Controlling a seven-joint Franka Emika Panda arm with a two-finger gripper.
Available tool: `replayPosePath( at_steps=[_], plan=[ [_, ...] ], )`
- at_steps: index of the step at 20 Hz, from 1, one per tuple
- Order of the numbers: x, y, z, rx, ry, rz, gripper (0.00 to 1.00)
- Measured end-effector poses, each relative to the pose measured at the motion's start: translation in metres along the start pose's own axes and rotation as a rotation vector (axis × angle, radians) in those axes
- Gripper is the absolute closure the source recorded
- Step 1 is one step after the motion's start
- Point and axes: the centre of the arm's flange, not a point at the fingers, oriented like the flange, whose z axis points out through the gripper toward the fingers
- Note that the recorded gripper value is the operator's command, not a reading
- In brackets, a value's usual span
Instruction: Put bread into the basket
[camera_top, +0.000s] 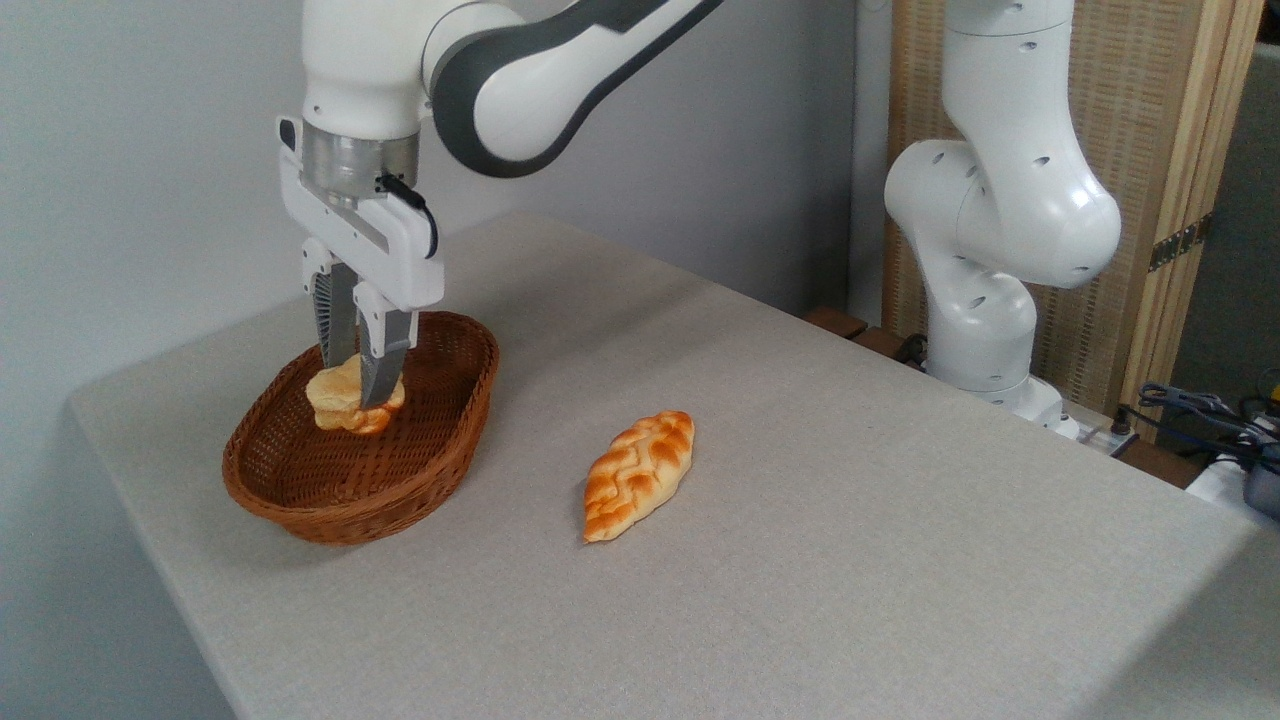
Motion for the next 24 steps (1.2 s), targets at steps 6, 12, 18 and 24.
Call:
replayPosePath(
  at_steps=[6, 12, 18, 24],
  plan=[
    [0.012, 0.013, 0.046, -0.029, 0.039, -0.055, 0.00],
    [0.013, 0.010, 0.056, -0.032, 0.046, -0.062, 0.00],
    [0.017, 0.004, 0.041, -0.019, 0.067, -0.068, 0.00],
    [-0.014, -0.042, -0.016, 0.060, -0.046, -0.103, 0.00]
  ],
)
